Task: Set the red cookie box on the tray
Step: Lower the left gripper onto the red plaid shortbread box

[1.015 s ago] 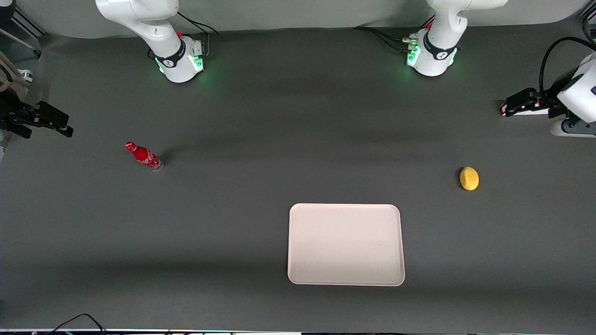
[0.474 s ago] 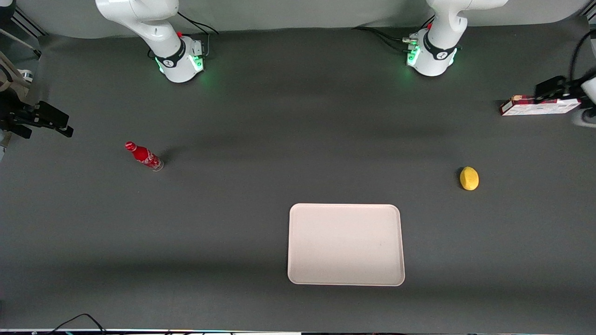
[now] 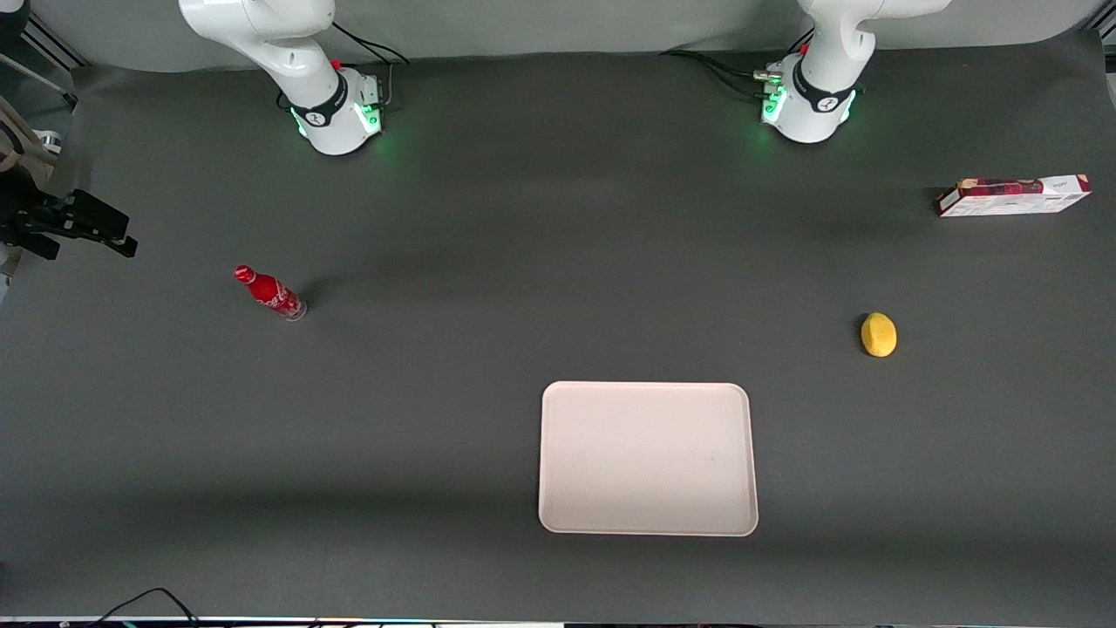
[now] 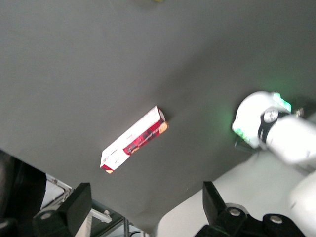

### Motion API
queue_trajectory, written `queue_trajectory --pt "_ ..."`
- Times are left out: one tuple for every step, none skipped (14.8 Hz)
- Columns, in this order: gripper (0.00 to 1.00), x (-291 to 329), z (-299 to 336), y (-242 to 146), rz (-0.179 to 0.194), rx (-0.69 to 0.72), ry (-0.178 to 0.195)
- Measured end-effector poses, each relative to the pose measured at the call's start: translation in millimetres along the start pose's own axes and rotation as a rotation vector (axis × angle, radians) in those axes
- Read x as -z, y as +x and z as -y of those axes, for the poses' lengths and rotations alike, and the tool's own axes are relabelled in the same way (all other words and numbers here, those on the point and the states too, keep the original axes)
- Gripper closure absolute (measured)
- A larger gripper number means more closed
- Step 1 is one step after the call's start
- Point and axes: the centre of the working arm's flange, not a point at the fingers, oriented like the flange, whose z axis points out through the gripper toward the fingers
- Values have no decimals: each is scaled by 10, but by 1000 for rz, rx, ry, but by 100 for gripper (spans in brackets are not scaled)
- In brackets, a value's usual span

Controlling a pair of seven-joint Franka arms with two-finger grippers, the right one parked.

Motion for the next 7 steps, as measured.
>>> queue_trajectory --pt "0 -207 147 -150 5 -57 -24" --pt "0 -460 302 -316 0 -112 -48" --pt "0 -744 450 -476 -11 -165 -66" --pt "0 -1074 590 -633 -26 -213 -75" --pt "0 -1445 712 -786 -47 -258 -71" --pt "0 -1801 794 -908 -67 -296 -57" --pt "0 -2164 843 -1012 -87 -329 -34"
